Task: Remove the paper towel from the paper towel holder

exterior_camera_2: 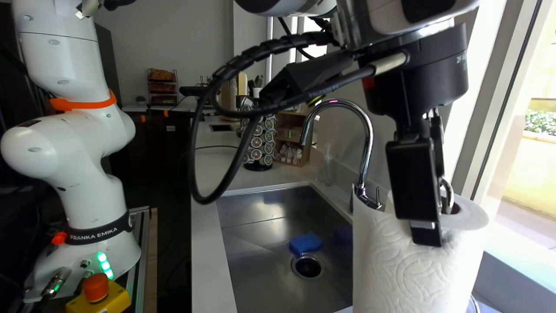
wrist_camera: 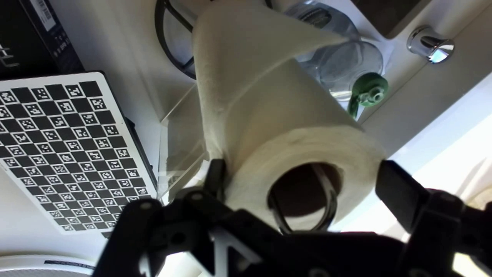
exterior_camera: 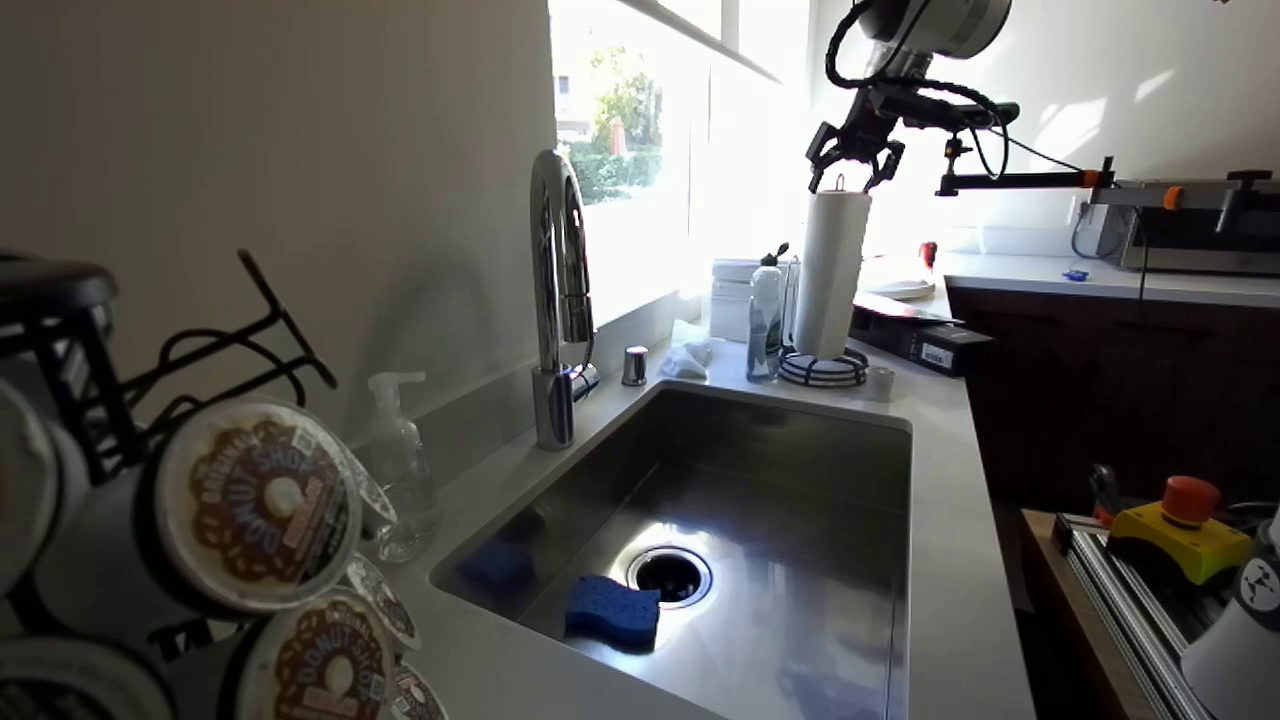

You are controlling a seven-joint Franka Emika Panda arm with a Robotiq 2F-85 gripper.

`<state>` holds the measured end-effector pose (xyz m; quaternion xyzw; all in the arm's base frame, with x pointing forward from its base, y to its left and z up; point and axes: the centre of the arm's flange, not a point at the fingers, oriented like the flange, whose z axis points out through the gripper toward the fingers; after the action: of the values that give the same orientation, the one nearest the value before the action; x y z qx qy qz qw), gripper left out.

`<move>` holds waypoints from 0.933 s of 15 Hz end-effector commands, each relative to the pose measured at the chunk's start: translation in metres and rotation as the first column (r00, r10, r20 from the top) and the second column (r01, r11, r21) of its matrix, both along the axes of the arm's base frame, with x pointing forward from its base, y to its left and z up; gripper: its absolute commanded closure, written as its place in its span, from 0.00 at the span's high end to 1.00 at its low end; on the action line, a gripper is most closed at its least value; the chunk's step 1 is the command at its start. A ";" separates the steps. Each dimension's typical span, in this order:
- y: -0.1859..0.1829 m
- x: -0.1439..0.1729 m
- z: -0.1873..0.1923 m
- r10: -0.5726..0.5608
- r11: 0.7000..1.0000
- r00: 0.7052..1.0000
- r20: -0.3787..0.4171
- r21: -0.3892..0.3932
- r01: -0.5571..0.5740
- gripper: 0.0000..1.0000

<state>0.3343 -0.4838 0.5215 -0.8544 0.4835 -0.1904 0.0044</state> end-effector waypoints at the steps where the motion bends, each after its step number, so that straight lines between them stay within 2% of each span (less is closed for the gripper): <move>1: 0.004 0.005 -0.018 -0.011 1.000 1.000 0.020 0.023 0.011 1.00; 2: 0.004 0.005 -0.018 -0.011 1.000 1.000 0.019 0.026 0.010 0.96; 3: 0.004 0.005 -0.019 -0.010 1.000 1.000 0.020 0.029 0.009 0.74; 5: 0.004 0.004 -0.018 -0.010 0.999 1.000 0.022 0.031 0.010 0.71; 7: 0.004 0.004 -0.015 -0.012 0.999 1.000 0.028 0.032 0.011 0.55; 10: 0.005 0.003 -0.012 -0.012 1.000 0.999 0.030 0.029 0.012 0.45; 12: 0.005 0.002 -0.010 -0.013 1.000 0.999 0.032 0.028 0.012 0.32; 14: 0.006 0.000 -0.006 -0.014 1.000 0.999 0.034 0.028 0.013 0.29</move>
<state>0.3340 -0.4841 0.5277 -0.8504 0.4866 -0.1998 0.0101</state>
